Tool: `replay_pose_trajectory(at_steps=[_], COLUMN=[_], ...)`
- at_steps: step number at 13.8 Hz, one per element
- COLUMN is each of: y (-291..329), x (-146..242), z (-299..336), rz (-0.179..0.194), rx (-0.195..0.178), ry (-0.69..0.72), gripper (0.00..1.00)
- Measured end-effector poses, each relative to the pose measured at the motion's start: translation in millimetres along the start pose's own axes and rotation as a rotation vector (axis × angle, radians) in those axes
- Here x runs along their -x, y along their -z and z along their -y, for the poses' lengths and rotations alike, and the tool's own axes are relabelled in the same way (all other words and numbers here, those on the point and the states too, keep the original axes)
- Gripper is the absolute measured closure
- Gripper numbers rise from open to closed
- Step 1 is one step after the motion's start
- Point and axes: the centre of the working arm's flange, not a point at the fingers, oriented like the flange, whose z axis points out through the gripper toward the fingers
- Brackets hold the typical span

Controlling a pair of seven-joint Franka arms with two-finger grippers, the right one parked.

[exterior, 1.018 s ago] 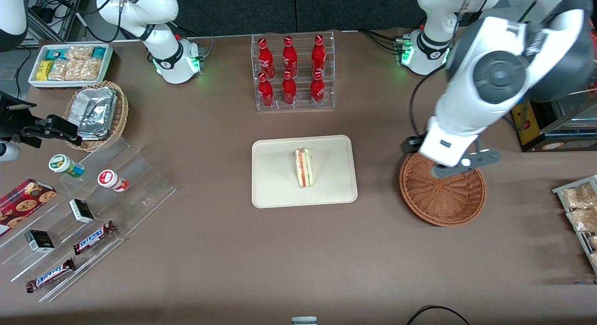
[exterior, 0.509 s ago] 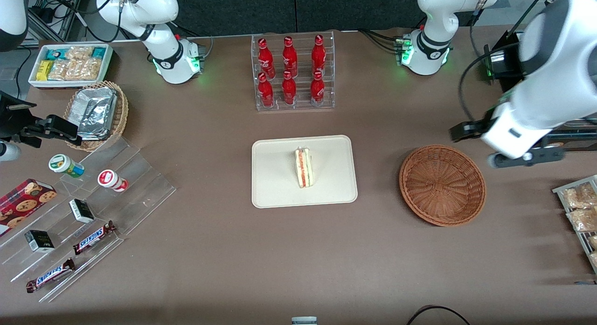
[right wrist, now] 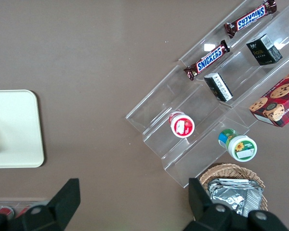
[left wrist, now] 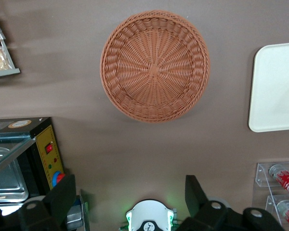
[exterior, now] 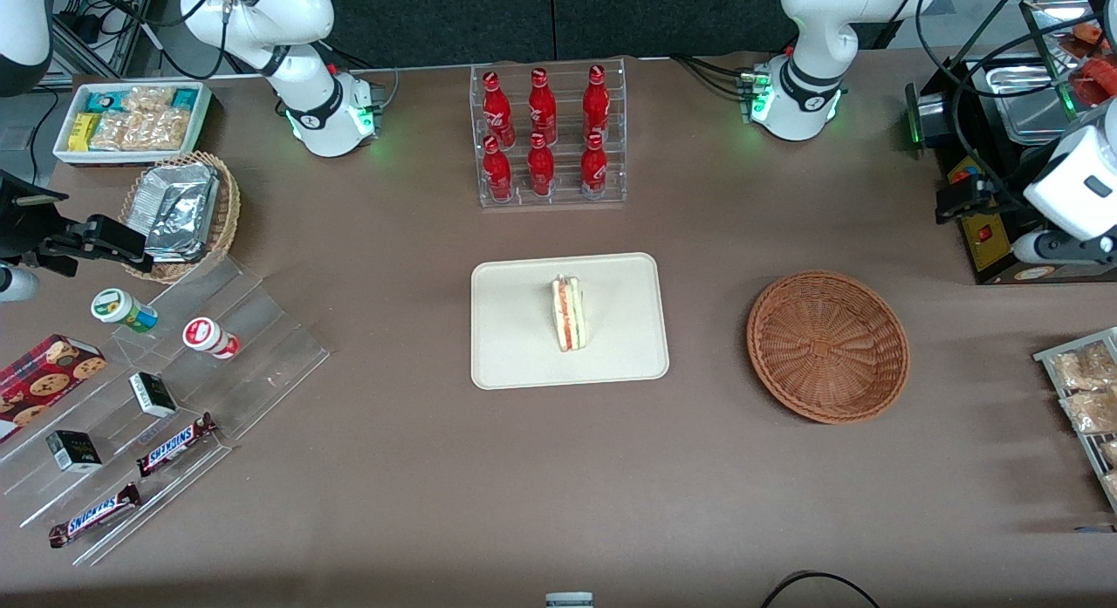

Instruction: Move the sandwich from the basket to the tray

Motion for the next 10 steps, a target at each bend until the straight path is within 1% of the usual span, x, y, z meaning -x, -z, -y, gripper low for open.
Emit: replay_pose_trajectory(at_steps=[3,5,10], y=[0.1,0.9,1.3], x=[8.8,8.2,8.0], z=[-0.2,1.5,2.6], rz=[-0.005,-0.012,-0.015], rx=[0.000,0.000,0.001], ry=[-0.001,0.002,0.043], gripper=[0.00,0.00,0.00])
